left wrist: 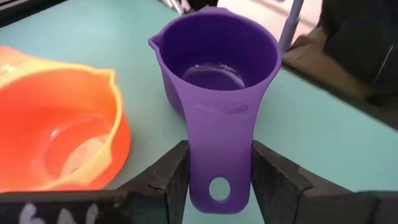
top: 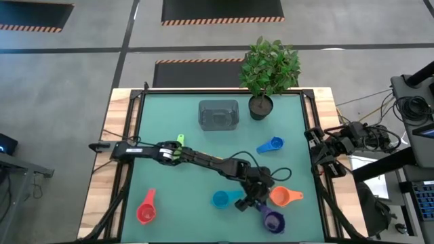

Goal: Nest measuring cups in basket
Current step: Adjust the purple measuring cup into the middle right

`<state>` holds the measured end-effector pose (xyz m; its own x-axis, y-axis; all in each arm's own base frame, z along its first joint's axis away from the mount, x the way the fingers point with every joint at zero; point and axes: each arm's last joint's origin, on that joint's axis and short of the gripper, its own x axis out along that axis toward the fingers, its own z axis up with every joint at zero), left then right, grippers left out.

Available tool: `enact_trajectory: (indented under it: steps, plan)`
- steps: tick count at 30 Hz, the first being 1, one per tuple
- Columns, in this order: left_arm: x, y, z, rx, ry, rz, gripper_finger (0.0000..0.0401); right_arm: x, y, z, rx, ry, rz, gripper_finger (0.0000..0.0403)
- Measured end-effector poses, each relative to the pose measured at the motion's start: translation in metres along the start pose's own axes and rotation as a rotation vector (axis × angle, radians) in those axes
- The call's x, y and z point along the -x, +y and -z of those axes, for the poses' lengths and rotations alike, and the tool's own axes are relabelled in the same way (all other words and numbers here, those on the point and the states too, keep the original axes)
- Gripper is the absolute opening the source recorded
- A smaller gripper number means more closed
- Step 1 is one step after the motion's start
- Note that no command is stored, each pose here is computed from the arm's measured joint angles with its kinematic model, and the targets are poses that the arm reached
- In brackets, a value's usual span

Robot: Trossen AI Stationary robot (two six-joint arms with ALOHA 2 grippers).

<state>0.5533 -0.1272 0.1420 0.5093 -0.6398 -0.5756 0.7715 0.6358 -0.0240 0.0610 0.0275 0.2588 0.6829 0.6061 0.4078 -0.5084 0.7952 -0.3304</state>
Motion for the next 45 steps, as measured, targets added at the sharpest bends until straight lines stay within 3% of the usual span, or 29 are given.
enact_trajectory:
  steps: [18, 24, 31, 35, 45]
  plan:
    - [0.042, 0.007, 0.011, 0.074, 0.314, -0.109, 0.0131, 0.0, 0.0, 0.0, -0.001, 0.002, 0.0, 0.0009]
    - [0.047, 0.009, 0.017, 0.133, 0.368, -0.108, 0.0131, 0.0, 0.0, 0.0, -0.001, 0.002, 0.0, 0.0009]
    - [0.059, 0.005, 0.008, 0.172, 0.388, -0.131, 0.013, 0.0, 0.0, 0.0, -0.003, 0.006, -0.001, 0.0009]
    - [0.069, 0.004, 0.001, 0.188, 0.423, -0.21, 0.013, 0.0, 0.0, 0.0, -0.005, 0.007, -0.001, 0.0009]
    - [0.078, 0.002, 0.011, 0.308, 0.548, -0.238, 0.0131, 0.0, 0.0, 0.0, -0.01, 0.007, -0.001, 0.0009]
